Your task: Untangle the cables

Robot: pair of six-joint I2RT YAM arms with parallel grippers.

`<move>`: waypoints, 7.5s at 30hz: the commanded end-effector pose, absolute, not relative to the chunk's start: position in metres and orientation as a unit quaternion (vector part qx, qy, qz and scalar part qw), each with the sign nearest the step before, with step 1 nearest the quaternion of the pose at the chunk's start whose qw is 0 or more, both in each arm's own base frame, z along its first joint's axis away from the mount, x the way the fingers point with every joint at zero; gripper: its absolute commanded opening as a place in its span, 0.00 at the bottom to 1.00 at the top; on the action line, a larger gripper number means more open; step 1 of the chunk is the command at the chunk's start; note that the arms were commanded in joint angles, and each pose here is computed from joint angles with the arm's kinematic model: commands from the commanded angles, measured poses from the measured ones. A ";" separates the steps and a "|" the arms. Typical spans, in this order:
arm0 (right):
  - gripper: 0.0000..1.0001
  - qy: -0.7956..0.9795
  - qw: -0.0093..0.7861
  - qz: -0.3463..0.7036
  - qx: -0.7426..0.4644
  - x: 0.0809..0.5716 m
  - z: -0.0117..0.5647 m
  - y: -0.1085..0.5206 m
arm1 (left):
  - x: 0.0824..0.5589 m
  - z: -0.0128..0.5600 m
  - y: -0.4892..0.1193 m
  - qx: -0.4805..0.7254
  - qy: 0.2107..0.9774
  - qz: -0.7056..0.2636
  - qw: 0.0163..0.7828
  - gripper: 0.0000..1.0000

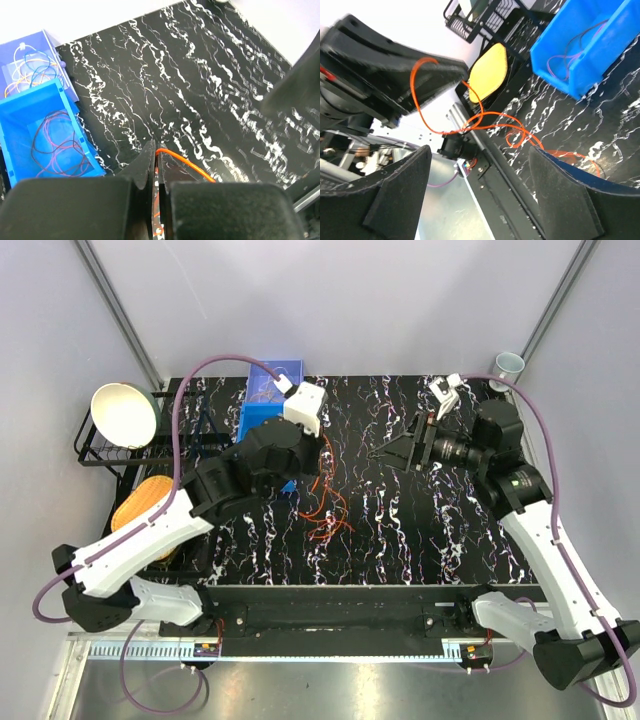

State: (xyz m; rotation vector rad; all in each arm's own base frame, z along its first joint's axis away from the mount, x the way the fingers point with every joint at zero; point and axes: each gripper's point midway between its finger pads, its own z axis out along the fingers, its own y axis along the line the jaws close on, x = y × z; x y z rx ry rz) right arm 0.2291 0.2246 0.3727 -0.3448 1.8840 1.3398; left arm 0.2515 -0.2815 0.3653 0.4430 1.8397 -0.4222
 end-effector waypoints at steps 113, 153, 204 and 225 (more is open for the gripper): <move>0.00 0.624 0.297 0.614 -0.382 0.171 0.362 0.289 | 0.172 0.377 -0.253 0.353 0.637 -0.381 0.570 0.81; 0.00 0.626 0.322 0.618 -0.351 0.186 0.373 0.295 | 0.171 0.347 -0.304 0.386 0.624 -0.411 0.541 0.52; 0.85 0.845 0.431 0.314 0.040 0.272 0.229 0.194 | 0.431 0.438 -0.218 0.089 0.724 -0.159 0.665 0.00; 0.83 0.873 0.345 0.345 0.012 0.264 0.172 0.221 | 0.670 0.346 -0.142 -0.060 0.700 -0.099 0.705 0.00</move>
